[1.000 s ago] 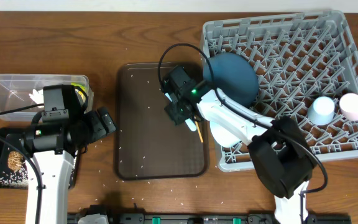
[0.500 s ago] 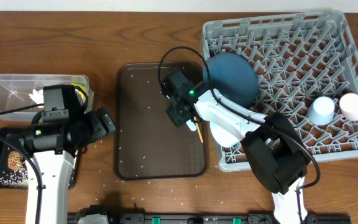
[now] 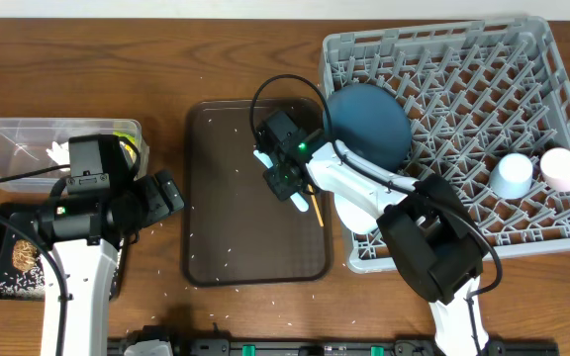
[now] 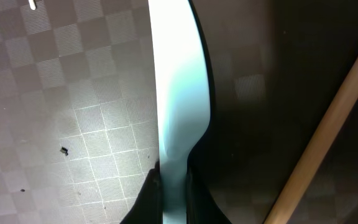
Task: Sort waste into correct bins and load items into the dishwasher rack
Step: 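Carry the knife right and insert it upright into the rack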
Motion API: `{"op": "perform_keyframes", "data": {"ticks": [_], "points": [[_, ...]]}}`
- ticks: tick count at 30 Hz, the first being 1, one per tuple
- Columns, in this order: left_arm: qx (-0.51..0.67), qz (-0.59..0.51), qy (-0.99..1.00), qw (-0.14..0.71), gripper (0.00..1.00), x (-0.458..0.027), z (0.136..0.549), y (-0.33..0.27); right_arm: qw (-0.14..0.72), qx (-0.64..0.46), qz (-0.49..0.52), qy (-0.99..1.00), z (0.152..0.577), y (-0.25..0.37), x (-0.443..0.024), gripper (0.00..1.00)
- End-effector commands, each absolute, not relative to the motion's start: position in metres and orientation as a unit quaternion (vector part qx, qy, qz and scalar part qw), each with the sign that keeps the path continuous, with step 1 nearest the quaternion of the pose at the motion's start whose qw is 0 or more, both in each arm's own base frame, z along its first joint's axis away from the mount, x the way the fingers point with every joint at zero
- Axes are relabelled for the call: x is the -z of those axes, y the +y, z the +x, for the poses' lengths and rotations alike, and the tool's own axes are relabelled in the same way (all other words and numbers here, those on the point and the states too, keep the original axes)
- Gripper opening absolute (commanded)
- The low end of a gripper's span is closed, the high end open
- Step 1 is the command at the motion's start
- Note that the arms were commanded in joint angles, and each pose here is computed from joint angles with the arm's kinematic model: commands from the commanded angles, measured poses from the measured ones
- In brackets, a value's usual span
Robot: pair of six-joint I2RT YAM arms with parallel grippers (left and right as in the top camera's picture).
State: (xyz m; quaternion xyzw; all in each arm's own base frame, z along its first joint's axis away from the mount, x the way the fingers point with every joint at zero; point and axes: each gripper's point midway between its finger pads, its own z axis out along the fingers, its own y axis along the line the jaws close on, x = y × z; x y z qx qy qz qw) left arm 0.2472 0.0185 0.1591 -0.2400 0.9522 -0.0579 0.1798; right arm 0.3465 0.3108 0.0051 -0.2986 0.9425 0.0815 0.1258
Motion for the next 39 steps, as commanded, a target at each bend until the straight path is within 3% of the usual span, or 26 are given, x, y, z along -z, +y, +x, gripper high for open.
{"op": "perform_keyframes", "data": {"ticks": [1,7,15,25,33,39], "points": [[0.055,-0.245,0.949,0.191,0.98,-0.166,0.25,0.022,0.139,-0.088,-0.299,0.94,0.352,0.319,-0.018,0.01],[0.055,-0.245,0.949,0.191,0.98,-0.166,0.25,0.022,0.163,-0.096,-0.307,0.933,0.356,0.322,-0.052,0.01],[0.055,-0.245,0.949,0.191,0.98,-0.166,0.25,0.022,0.249,-0.132,-0.29,0.915,0.369,0.326,-0.144,0.01],[0.055,-0.245,0.949,0.19,0.98,-0.166,0.25,0.022,0.325,-0.093,-0.122,0.933,0.399,0.19,-0.242,0.01],[0.055,-0.245,0.949,0.19,0.98,-0.166,0.25,0.022,0.26,-0.028,-0.013,0.965,0.409,0.069,-0.213,0.01],[0.055,-0.245,0.949,0.19,0.98,-0.166,0.25,0.022,0.196,-0.004,0.011,0.98,0.416,0.031,-0.161,0.01]]}}
